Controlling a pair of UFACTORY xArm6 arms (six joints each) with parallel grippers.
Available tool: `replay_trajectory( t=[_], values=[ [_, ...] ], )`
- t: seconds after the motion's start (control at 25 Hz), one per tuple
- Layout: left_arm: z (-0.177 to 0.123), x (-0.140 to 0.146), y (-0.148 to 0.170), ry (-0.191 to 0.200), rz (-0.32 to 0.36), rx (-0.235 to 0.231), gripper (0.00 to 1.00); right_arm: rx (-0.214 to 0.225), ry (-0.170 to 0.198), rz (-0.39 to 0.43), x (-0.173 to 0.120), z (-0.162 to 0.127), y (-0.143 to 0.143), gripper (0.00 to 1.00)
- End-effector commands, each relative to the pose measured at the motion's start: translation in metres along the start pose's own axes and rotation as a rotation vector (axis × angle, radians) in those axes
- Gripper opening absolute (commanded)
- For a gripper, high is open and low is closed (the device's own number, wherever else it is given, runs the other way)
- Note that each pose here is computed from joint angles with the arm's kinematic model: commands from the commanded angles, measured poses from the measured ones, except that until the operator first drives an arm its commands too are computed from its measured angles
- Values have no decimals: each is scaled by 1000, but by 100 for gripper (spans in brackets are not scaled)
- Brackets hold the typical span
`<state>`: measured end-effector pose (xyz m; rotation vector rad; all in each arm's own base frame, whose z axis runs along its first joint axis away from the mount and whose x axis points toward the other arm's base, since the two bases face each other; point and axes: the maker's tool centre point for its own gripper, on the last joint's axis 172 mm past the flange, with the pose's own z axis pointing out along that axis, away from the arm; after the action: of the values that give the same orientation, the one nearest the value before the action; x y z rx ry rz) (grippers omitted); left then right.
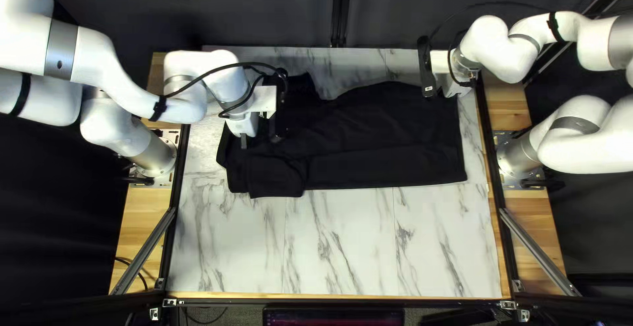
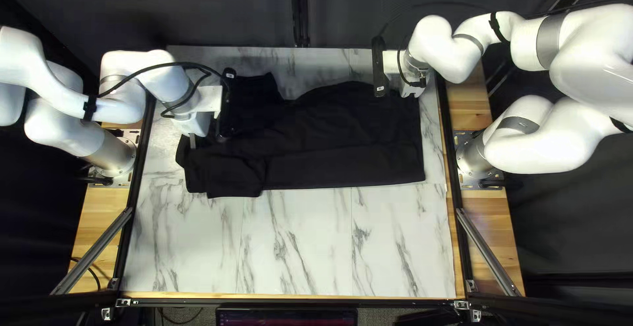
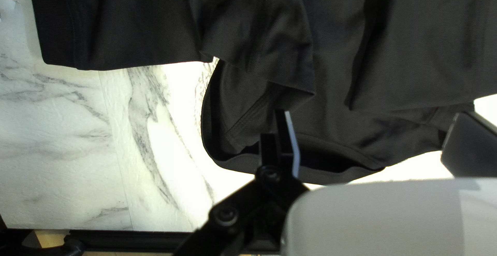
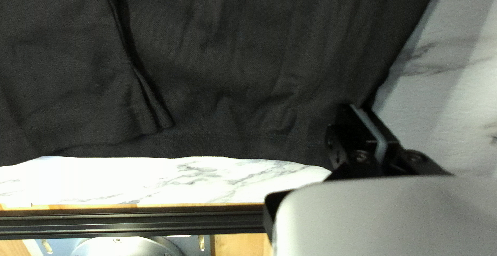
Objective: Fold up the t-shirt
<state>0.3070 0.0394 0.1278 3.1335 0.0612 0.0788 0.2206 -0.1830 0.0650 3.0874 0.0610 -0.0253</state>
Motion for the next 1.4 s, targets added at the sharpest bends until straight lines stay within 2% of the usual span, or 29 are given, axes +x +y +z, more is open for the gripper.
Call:
replay_trajectory(
  t=[0.04, 0.48, 0.52, 0.56, 0.6, 0.64, 0.68, 0.72, 1.04, 1.4],
  values=[
    [0, 0, 0, 0, 0, 0, 100, -2, 1, -6, 0, 2, 0, 0],
    [0, 0, 0, 0, 0, 0, 100, -8, 3, -8, -2, 1, 0, 0],
    [0, 0, 0, 0, 0, 0, 79, -8, 3, -9, -1, 1, 0, 0],
    [1, -1, 1, 0, -5, -5, 19, -7, 4, -9, -1, 2, 0, 0],
    [2, -1, 1, -2, -5, -3, 7, -7, 4, -9, -1, 2, 0, 0],
    [5, 0, -1, -5, -4, 3, 40, -6, 5, -10, 0, 2, 0, 0],
    [7, 1, -2, -9, -4, 10, 86, -6, 5, -10, 0, 2, 0, 0],
    [9, 2, -4, -13, -5, 16, 100, -5, 6, -11, 1, 3, 0, 0],
    [32, 7, -11, -59, -8, 56, 100, -4, 9, -13, 2, 2, -2, 0],
    [54, 5, -20, -91, 7, 45, 100, -10, 11, -14, 0, -1, -4, 0]
  ],
)
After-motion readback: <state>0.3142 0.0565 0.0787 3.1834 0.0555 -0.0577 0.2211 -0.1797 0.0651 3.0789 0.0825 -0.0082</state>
